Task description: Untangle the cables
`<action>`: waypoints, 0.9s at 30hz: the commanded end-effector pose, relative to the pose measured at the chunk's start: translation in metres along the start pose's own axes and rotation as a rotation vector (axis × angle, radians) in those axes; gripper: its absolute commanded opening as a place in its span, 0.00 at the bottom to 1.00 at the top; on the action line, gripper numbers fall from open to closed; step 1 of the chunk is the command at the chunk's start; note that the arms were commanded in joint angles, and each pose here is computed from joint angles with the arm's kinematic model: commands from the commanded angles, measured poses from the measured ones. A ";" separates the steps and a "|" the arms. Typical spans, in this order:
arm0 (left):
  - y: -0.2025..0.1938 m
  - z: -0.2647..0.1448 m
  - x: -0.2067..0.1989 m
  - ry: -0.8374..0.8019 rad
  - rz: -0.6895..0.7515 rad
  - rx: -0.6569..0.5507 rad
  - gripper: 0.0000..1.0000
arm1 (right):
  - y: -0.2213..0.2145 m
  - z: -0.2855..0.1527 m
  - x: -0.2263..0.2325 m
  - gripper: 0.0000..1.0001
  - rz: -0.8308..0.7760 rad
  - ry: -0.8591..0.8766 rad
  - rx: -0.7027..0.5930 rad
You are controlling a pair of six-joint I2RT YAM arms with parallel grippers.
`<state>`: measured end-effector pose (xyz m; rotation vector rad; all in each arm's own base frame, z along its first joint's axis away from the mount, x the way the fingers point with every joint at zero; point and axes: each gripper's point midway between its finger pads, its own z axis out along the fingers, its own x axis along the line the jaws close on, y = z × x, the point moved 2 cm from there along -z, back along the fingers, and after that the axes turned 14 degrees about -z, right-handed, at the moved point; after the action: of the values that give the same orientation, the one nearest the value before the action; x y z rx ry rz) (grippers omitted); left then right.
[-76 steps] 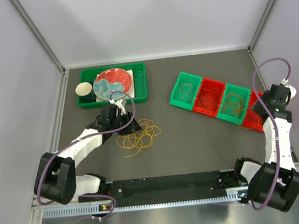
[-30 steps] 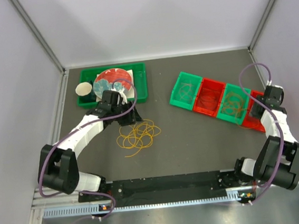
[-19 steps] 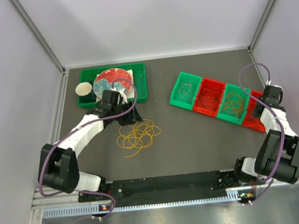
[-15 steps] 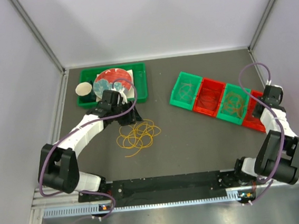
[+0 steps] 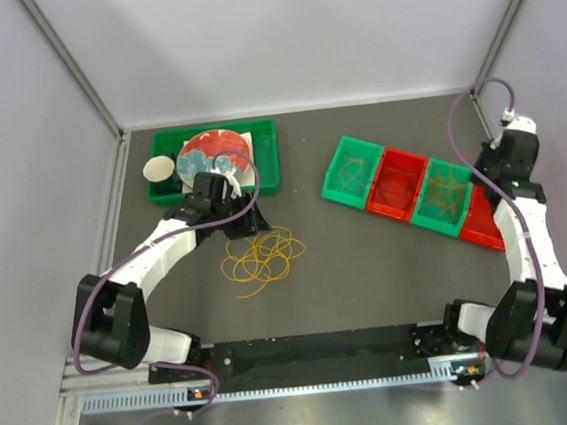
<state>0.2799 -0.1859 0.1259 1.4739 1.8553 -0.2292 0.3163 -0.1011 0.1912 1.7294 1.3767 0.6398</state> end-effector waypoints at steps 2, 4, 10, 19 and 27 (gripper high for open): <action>0.004 -0.007 -0.006 -0.041 0.021 -0.049 0.52 | 0.013 0.029 0.040 0.00 -0.006 0.073 0.002; 0.004 -0.011 -0.006 -0.045 0.022 -0.060 0.52 | 0.004 0.037 0.043 0.00 -0.012 0.066 0.023; 0.002 -0.016 -0.007 -0.050 0.042 -0.065 0.52 | -0.024 0.053 0.032 0.00 -0.062 -0.021 0.106; 0.006 -0.011 -0.010 -0.054 0.051 -0.056 0.52 | -0.041 0.067 0.012 0.00 -0.174 -0.129 0.164; 0.008 -0.009 -0.011 -0.064 0.037 -0.061 0.52 | -0.036 0.062 0.002 0.00 -0.246 -0.191 0.144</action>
<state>0.2714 -0.1824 0.1304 1.4727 1.8201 -0.2123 0.3417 -0.1029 0.1088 1.7373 1.5543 0.2935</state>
